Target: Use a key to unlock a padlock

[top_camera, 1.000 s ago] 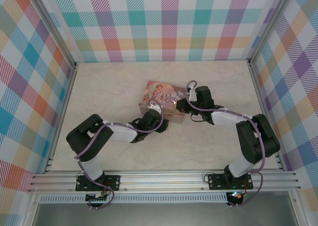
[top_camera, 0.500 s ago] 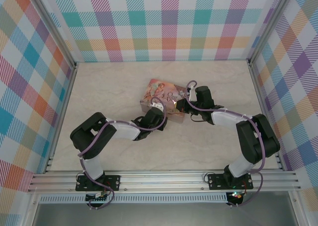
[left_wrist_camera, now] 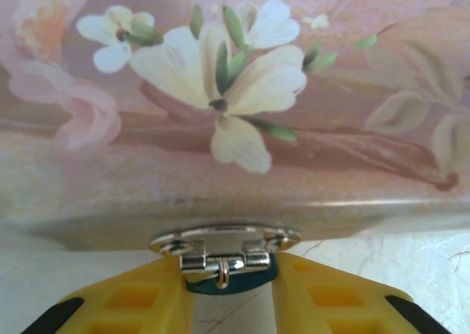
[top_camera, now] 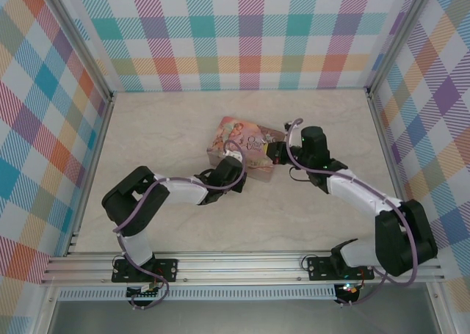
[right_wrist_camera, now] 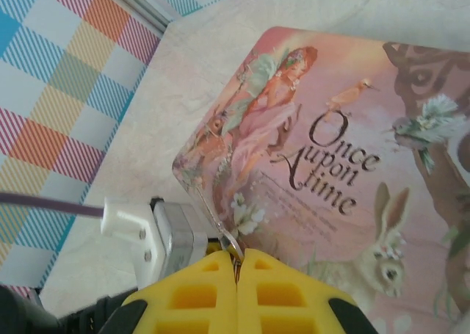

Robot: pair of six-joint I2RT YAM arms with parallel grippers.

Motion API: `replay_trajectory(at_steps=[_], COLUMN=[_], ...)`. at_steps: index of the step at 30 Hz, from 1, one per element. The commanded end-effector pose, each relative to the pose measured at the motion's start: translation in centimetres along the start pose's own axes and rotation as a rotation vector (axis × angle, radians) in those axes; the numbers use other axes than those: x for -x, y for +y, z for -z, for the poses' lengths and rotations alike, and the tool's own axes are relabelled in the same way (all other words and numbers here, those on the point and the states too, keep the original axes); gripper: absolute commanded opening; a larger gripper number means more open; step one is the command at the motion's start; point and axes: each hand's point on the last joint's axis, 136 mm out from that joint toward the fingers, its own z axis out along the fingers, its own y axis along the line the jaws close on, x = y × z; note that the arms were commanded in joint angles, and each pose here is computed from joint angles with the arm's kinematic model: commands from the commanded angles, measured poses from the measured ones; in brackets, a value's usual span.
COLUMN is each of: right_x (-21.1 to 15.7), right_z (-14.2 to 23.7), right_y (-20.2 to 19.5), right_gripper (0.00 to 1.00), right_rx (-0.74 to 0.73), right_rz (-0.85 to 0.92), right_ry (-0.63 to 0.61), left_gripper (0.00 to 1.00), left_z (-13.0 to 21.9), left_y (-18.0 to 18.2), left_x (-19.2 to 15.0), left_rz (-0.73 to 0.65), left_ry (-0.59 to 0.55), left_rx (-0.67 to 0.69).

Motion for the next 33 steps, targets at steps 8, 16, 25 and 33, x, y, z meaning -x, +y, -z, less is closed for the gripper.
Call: replay_trajectory(at_steps=[8,16,25,33], right_x=[-6.0,-7.8,-10.0,-11.2], right_z=[1.3,2.0,1.8,0.6], right_y=[-2.8,-2.5,-2.7,-2.5], right_gripper=[0.04,0.04,0.05,0.05], right_rx=[-0.055,-0.035,-0.032,-0.014], right_rz=[0.04,0.117,0.169,0.18], right_ry=[0.074,0.053,0.064,0.092], left_gripper=[0.32,0.32,0.3,0.29], left_z=[2.2,2.8,3.9,4.4], left_y=[-2.1,-2.8,-3.7,-4.2], left_x=[3.3,4.5,6.0,6.9], left_rz=[0.107,0.164,0.277,0.344], left_ry=[0.018,0.062,0.092,0.092], left_rx=[-0.049,-0.054,-0.095,-0.136])
